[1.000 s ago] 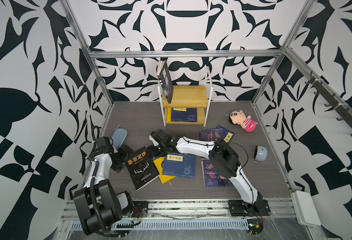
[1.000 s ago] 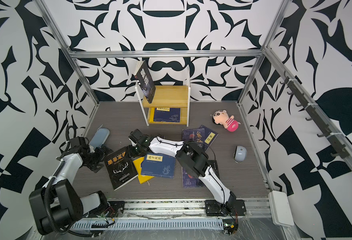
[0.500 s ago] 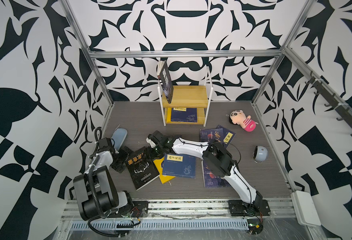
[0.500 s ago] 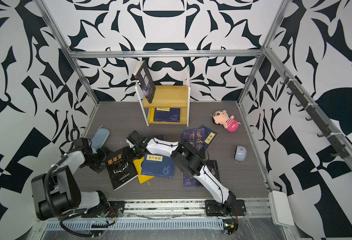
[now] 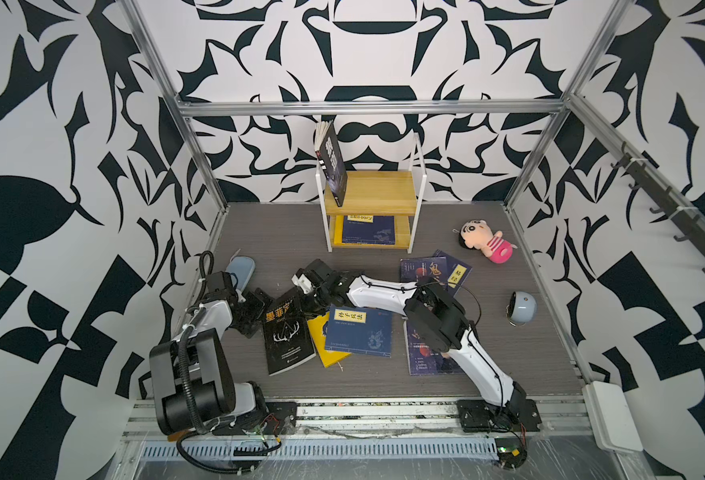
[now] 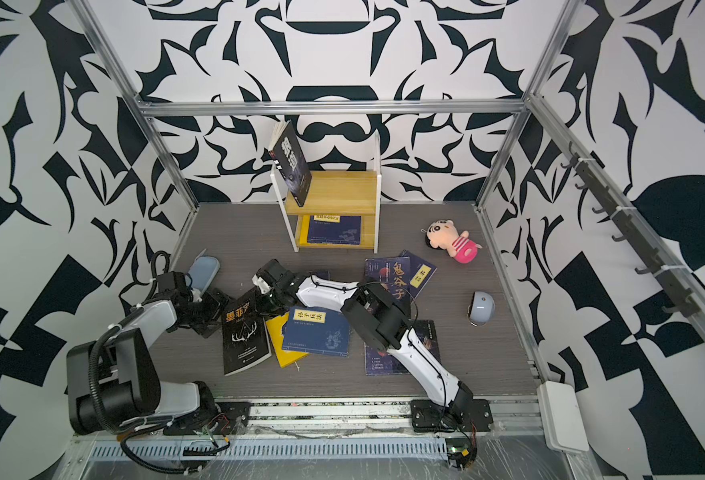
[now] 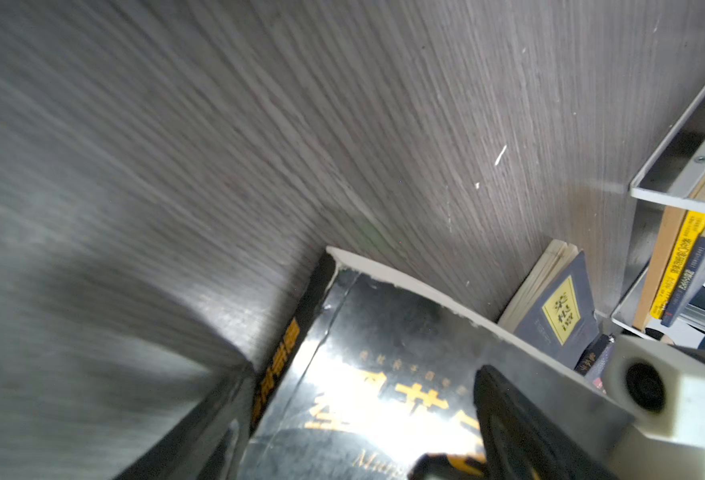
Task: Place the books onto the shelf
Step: 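Lift the black book off the table with both grippers, tilting it upright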
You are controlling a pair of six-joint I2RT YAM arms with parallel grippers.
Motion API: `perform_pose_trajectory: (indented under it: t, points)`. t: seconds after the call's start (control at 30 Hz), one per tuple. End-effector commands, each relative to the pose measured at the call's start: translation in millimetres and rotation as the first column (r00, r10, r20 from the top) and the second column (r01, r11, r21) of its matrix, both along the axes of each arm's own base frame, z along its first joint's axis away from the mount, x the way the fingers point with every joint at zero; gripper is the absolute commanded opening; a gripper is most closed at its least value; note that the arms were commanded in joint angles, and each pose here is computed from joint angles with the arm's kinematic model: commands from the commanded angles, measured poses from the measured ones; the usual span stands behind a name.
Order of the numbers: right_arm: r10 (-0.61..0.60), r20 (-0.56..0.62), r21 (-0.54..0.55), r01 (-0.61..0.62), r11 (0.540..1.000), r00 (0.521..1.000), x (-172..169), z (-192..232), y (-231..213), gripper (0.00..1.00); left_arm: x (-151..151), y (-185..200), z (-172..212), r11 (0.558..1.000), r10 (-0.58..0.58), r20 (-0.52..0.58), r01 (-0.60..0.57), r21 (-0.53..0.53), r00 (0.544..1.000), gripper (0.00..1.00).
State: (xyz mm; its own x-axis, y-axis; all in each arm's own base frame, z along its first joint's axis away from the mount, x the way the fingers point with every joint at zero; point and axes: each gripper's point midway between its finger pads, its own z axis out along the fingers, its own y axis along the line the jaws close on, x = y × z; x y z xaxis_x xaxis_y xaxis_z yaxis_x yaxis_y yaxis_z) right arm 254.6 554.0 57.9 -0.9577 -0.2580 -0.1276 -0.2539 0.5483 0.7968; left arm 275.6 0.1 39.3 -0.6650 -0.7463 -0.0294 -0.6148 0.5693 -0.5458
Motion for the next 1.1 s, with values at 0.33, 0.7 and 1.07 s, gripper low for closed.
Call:
perform_pose_trajectory:
  t: [0.33, 0.7, 1.07]
  points:
    - [-0.001, 0.379, 0.318, -0.129, 0.939, 0.926, 1.8, 157.0, -45.1, 0.03, 46.9, -5.1, 156.6, 0.951, -0.288, 0.401, 0.212, 0.224, 0.870, 0.98]
    - [-0.062, 0.661, 0.400, -0.281, 0.872, 0.748, -1.2, 204.5, -127.4, 0.00, 23.1, -101.7, 283.9, 0.607, -0.753, 0.618, 0.604, 0.517, 0.227, 0.99]
    - [0.008, 0.909, 0.209, -0.472, 0.856, 0.416, -36.2, 228.5, -177.9, 0.00, -21.8, -162.3, 289.1, 0.264, -0.859, 0.494, 0.712, 0.650, -0.132, 0.98]
